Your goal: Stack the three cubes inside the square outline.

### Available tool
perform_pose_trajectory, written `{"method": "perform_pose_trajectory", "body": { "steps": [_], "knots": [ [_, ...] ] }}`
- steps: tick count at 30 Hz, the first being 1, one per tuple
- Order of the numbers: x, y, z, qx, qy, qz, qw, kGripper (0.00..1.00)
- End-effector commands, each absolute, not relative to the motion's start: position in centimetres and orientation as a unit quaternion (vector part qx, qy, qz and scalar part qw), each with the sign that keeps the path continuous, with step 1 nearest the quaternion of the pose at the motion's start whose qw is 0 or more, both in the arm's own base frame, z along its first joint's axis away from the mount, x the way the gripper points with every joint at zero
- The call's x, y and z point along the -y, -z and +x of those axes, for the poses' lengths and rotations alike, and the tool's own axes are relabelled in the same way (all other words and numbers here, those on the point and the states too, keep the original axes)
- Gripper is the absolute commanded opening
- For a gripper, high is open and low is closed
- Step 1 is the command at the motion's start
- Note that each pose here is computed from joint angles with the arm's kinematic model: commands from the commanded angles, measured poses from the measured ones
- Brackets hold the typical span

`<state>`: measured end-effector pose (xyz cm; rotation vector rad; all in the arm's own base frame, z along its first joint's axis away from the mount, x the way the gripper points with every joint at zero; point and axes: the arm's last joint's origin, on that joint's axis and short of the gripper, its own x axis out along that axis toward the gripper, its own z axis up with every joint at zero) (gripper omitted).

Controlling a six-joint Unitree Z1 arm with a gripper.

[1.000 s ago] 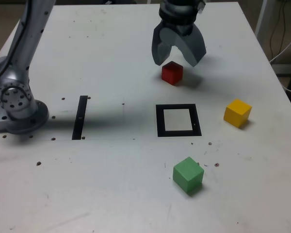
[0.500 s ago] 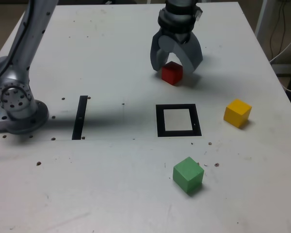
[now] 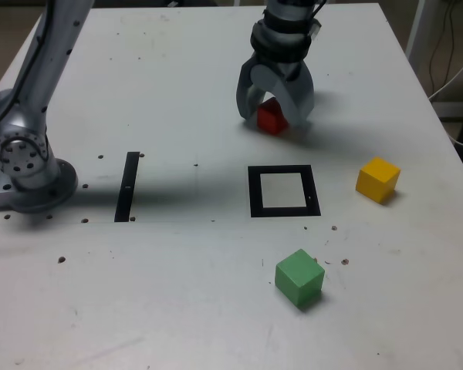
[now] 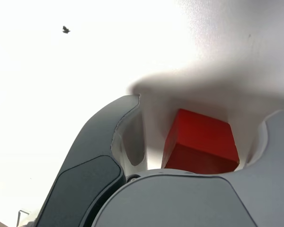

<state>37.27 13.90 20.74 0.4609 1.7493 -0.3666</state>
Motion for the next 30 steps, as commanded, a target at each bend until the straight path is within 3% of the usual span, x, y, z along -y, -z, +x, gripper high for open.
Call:
{"method": "perform_pose_trajectory", "body": {
  "steps": [1,10,30],
  "knots": [
    [-13.48,-21.06,37.2,-0.757,0.152,0.201,0.603,0.66],
    [-12.88,-21.46,37.21,-0.761,0.139,0.209,0.598,0.38],
    [-12.82,-21.9,36.95,-0.764,0.13,0.208,0.597,0.36]
  ]
}}
